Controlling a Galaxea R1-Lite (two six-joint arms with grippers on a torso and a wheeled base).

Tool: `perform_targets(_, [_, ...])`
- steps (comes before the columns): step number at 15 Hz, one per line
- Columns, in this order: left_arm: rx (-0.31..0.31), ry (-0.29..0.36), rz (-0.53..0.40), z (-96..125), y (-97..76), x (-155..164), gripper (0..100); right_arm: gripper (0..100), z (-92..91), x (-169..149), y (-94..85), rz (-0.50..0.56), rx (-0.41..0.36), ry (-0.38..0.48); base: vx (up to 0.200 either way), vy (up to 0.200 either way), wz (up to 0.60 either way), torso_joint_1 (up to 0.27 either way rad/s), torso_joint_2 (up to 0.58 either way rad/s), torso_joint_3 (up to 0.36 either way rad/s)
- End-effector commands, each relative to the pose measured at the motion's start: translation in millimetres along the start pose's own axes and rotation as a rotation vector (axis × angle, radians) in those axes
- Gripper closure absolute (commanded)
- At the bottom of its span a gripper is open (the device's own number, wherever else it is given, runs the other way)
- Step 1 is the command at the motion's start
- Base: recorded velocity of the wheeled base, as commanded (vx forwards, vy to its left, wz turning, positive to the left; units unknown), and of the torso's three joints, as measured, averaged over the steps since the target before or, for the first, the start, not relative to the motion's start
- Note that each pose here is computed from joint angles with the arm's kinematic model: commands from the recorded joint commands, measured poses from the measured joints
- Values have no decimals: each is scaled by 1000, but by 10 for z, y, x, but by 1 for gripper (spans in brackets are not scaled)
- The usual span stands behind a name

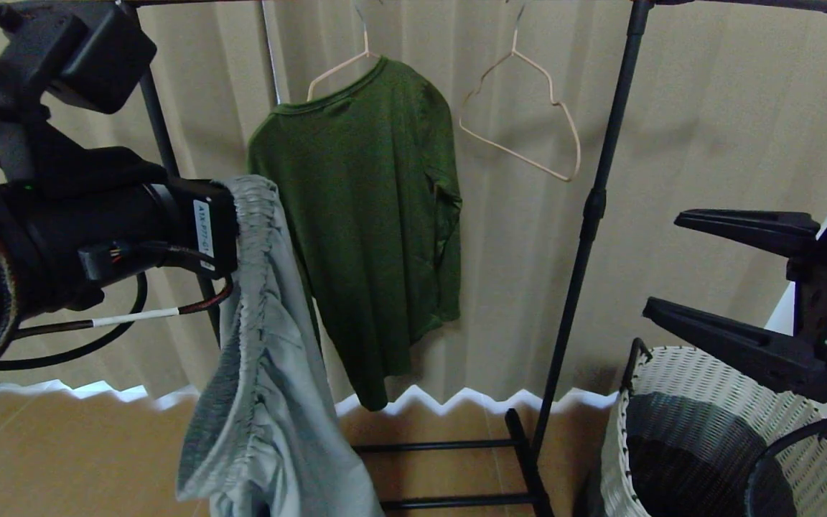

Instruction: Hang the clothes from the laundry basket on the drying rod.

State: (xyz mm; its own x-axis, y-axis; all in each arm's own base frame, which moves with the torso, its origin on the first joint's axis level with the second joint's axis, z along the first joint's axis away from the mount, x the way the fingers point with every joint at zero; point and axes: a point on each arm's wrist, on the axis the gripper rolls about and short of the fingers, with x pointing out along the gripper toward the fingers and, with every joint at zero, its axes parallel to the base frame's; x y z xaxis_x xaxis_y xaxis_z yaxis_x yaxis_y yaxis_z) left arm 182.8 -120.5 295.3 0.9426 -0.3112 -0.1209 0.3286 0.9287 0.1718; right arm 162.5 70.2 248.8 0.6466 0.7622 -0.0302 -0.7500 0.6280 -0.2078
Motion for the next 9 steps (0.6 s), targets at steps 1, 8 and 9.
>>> perform_targets(1, [-4, -3, 2, -24, 23, -75, 100, 0, -32, -34, -17, -26, 2, 11, 0, 0, 0, 0, 0, 0])
perform_targets(8, [-16, -2, 104, -211, 295, -419, 100, 0, -388, -161, -46, -267, -25, 12, 0, 0, 0, 0, 0, 0])
perform_targets(9, [-14, 0, 104, -223, 296, -430, 100, 0, -415, -168, -68, -282, -27, 13, 0, 0, 0, 0, 0, 0])
